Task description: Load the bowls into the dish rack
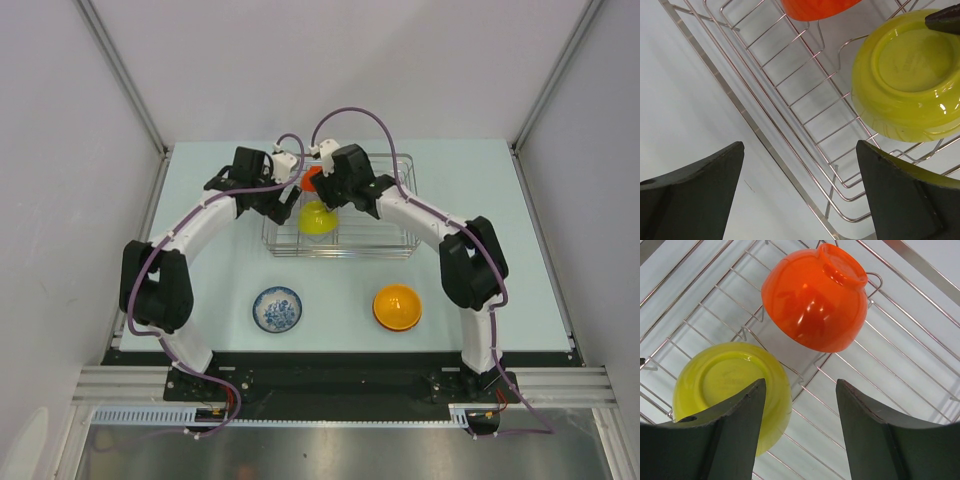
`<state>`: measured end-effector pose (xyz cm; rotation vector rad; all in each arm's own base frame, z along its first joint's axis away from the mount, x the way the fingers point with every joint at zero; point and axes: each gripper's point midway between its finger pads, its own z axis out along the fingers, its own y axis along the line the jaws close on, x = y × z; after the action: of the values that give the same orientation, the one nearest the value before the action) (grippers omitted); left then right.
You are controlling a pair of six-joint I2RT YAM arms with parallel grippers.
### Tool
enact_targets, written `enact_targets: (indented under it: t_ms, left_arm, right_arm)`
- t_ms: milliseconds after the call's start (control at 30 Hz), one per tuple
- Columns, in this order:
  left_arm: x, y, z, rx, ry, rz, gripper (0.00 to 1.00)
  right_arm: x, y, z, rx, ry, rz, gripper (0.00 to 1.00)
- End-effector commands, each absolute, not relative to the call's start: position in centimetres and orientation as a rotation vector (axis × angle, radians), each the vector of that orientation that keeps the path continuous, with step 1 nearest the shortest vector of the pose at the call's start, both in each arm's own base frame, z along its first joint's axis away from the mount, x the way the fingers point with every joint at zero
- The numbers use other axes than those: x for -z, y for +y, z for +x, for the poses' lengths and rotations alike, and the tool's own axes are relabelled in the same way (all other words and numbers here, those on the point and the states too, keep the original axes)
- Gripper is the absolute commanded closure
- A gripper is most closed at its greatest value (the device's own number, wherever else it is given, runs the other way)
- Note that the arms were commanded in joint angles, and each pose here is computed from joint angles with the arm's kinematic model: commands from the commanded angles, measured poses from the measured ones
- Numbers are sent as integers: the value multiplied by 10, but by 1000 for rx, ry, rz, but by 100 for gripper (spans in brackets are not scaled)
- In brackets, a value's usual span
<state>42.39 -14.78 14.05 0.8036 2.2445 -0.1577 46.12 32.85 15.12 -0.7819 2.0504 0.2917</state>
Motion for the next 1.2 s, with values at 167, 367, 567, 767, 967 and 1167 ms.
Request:
enact_targets:
  t_ms: [167,367,567,767,967,1167]
  left_arm:
    - [-140,-151,415,174,2240,858,0]
    - [-142,-151,414,176,2226,849,0]
    - [-147,-150,415,163,2211,847,0]
    - [-146,-149,414,163,2211,847,0]
    - [-146,-149,414,167,2209,842,0]
    - [-146,-151,414,174,2207,832,0]
  right_arm:
    - [-194,332,467,-241,1944,-723,37]
    - [-180,326,464,-221,1970,-743,36]
    - [-165,318,461,-221,2006,-765,36]
    - [-160,318,460,-211,2020,-780,36]
    - [-177,315,465,-208,1986,-756,36]
    - [-225,317,472,-221,1895,-730,35]
